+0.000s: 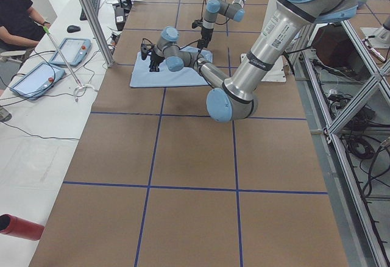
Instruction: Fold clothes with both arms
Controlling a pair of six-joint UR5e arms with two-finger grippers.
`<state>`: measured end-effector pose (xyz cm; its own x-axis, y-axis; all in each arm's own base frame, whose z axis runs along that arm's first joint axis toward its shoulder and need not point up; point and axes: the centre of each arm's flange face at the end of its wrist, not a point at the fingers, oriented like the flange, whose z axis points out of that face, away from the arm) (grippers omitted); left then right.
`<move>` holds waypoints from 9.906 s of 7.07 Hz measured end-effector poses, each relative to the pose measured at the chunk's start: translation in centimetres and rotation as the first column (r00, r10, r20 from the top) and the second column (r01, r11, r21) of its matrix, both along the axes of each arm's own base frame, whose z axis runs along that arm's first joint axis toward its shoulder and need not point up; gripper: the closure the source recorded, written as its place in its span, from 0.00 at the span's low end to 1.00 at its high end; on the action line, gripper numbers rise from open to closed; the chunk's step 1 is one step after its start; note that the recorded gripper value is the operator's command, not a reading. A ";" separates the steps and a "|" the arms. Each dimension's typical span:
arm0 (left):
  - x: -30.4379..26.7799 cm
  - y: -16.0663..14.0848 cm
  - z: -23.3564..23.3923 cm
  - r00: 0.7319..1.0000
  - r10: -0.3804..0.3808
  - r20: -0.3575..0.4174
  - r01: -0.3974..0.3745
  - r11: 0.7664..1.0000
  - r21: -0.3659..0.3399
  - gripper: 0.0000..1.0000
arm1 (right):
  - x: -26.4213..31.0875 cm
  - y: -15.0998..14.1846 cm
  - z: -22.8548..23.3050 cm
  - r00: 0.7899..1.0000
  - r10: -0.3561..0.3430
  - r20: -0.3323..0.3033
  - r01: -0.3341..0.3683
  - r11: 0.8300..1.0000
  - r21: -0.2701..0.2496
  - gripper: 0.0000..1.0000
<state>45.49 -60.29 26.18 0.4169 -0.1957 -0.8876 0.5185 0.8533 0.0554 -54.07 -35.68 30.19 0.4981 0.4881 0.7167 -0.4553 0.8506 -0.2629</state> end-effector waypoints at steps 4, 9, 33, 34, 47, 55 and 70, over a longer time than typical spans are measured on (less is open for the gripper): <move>0.0 0.1 0.2 1.000 0.001 0.002 -0.001 1.000 -0.002 0.68 | -0.4 0.7 1.0 1.000 -0.016 -0.015 0.016 1.000 -0.010 0.64; 0.0 0.0 0.2 1.000 -0.002 0.003 0.002 1.000 -0.002 0.68 | -0.4 1.2 0.9 1.000 -0.011 -0.007 0.011 1.000 -0.028 1.00; 9.3 34.2 3.7 0.988 0.092 -0.123 -0.131 0.920 -0.370 1.00 | 2.8 3.8 -2.3 1.000 -0.029 -0.009 0.029 0.999 -0.029 1.00; 9.2 34.2 3.5 0.988 0.092 -0.126 -0.133 0.920 -0.370 1.00 | 2.9 3.8 -2.3 1.000 -0.029 -0.008 0.029 0.999 -0.029 1.00; -0.7 18.0 -7.0 0.984 -0.081 -0.158 0.060 0.990 -0.130 1.00 | 11.4 -9.6 -7.0 0.978 0.204 0.029 -0.201 0.975 -0.092 1.00; -0.3 -0.3 2.4 0.994 -0.105 -0.009 0.105 0.980 0.171 0.38 | 17.5 -33.9 -0.1 0.996 -0.047 0.078 0.041 0.996 0.075 0.00; -51.6 15.4 32.4 0.843 0.464 0.270 -0.463 0.883 -0.072 0.00 | 53.6 -10.3 23.7 0.923 -0.362 -0.133 0.379 0.913 0.150 0.00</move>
<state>-6.14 -44.89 58.57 0.6837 0.0782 -0.7255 0.0270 0.9909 0.1322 -0.48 -45.98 53.89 0.6932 0.1302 0.7089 -0.1151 0.9909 -0.0694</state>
